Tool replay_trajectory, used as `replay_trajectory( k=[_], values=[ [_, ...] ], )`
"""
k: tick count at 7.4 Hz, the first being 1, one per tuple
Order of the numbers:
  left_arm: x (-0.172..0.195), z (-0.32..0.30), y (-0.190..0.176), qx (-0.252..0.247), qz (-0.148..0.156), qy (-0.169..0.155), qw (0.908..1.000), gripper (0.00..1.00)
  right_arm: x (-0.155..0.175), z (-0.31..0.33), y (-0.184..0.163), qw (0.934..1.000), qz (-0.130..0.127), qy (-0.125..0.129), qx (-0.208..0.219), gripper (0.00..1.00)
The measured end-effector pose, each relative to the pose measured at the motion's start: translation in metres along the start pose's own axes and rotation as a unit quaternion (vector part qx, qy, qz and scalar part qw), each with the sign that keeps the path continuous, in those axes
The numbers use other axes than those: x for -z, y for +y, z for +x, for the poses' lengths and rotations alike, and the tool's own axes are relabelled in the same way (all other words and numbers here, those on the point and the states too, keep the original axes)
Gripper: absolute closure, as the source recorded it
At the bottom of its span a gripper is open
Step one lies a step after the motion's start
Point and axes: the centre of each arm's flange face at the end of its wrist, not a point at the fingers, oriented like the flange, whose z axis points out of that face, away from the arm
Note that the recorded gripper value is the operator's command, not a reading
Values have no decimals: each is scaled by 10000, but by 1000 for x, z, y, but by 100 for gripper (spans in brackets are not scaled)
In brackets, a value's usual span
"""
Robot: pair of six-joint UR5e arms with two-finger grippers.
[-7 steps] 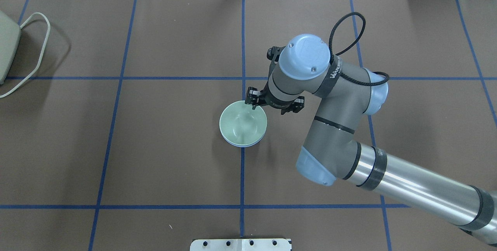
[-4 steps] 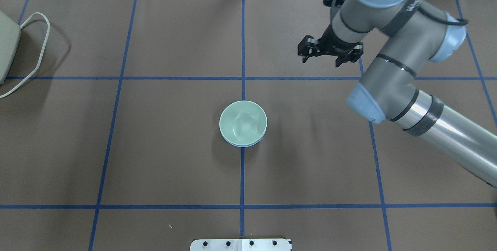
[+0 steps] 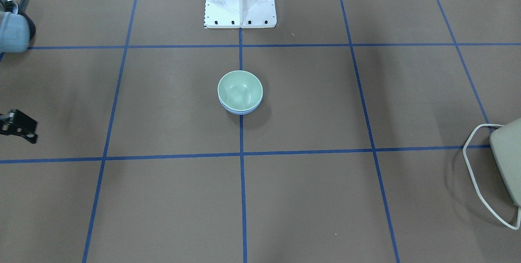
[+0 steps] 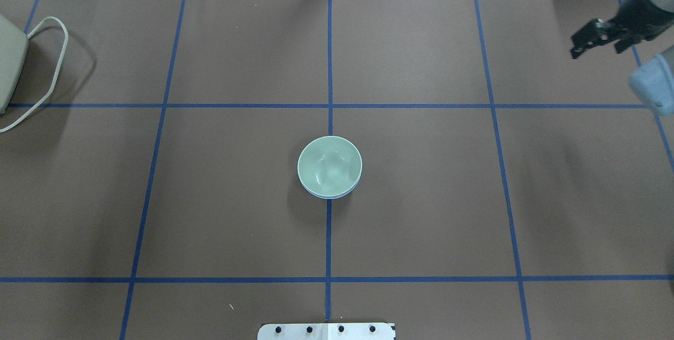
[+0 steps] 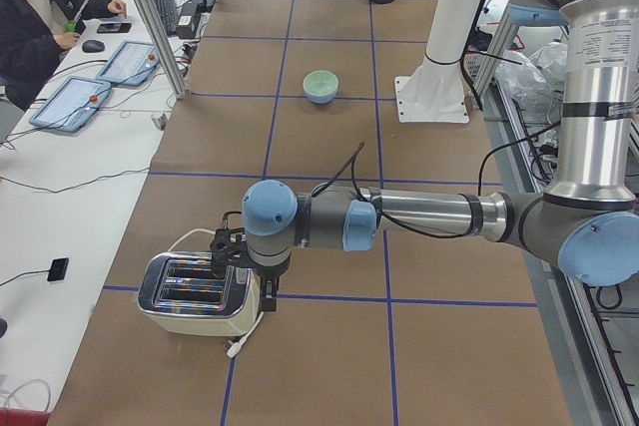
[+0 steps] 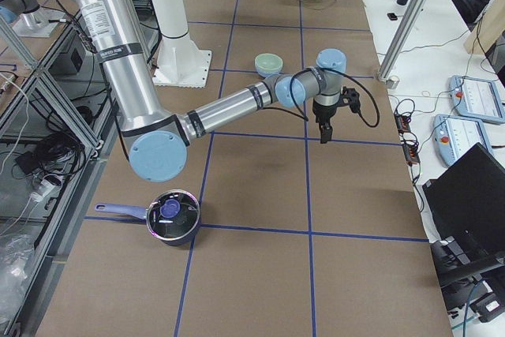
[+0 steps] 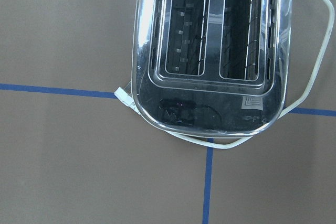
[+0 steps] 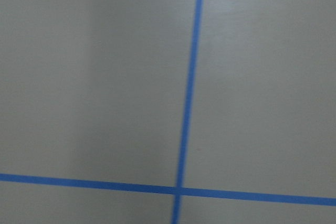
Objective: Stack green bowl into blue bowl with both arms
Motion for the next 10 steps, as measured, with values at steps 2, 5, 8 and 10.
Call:
replay_trajectory(
  k=[2, 5, 8, 10],
  values=[
    [2, 3, 3, -32, 20, -3, 10000, 2, -1, 125, 66, 9994, -186, 247, 133, 0],
    [1, 2, 10, -33, 6, -4, 10000, 2, -1, 234, 171, 9968, -392, 413, -555, 0],
    [-1, 0, 14, -5, -26, -14, 10000, 2, -1, 250, 204, 9950, -456, 452, -765, 0],
    [-2, -1, 15, 5, -35, -20, 10000, 2, -1, 250, 205, 9949, -461, 451, -773, 0]
  ],
)
